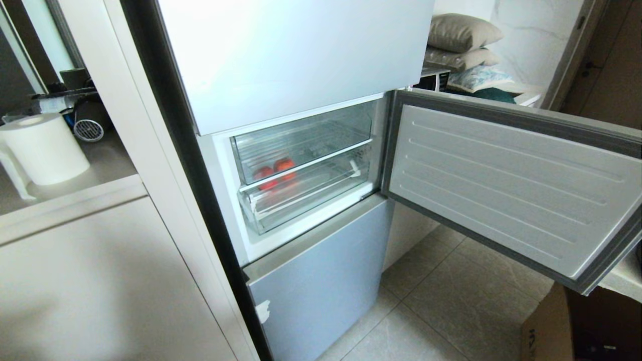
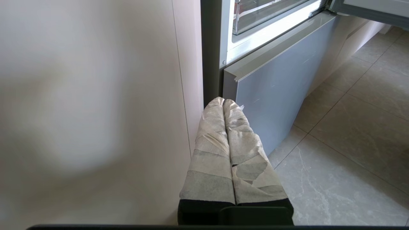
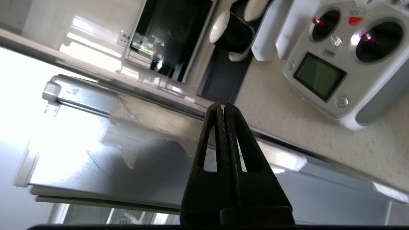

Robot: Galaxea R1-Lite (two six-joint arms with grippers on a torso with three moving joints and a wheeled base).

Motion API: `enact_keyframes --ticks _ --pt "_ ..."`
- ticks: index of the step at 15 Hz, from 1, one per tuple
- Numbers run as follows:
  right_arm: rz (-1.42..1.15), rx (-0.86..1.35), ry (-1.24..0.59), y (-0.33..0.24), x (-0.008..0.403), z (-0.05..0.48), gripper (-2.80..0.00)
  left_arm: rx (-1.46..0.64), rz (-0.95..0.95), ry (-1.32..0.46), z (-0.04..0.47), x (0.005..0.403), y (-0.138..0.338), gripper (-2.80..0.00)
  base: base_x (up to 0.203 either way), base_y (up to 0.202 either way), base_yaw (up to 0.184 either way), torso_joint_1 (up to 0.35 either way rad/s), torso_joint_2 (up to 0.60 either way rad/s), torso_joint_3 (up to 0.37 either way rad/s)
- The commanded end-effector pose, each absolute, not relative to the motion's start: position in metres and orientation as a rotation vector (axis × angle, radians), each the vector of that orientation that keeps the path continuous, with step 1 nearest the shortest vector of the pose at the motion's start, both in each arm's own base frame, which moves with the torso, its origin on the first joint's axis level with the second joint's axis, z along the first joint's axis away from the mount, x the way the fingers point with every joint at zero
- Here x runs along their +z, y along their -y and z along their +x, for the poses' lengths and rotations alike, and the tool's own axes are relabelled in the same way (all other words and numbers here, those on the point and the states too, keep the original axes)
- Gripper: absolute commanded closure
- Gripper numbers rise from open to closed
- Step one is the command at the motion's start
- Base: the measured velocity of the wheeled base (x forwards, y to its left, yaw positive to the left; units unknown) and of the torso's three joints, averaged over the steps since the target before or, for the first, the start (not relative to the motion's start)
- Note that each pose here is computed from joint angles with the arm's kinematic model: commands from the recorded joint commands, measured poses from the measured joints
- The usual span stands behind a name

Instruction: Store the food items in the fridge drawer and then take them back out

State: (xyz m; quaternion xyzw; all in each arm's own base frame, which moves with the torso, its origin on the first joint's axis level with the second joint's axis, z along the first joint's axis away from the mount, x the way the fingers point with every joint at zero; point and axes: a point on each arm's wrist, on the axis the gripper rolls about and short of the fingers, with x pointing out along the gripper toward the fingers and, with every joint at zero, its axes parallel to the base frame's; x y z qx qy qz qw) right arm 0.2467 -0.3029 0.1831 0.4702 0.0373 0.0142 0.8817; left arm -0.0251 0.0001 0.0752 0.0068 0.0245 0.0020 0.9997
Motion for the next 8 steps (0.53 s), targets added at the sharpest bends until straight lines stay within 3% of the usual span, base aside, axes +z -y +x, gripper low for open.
enact_keyframes --ticks 1,8 --pt "0.981 0.042 -0.084 0.280 0.193 0.230 0.00 0.004 0.014 -0.049 -0.025 0.075 0.000 0.00 0.000 0.000 0.000 0.000 0.00 0.000" --pt "0.853 0.114 -0.019 0.184 0.249 0.158 0.00 0.004 0.014 -0.049 -0.025 0.075 0.000 0.00 0.000 0.000 0.000 0.000 0.00 0.000"
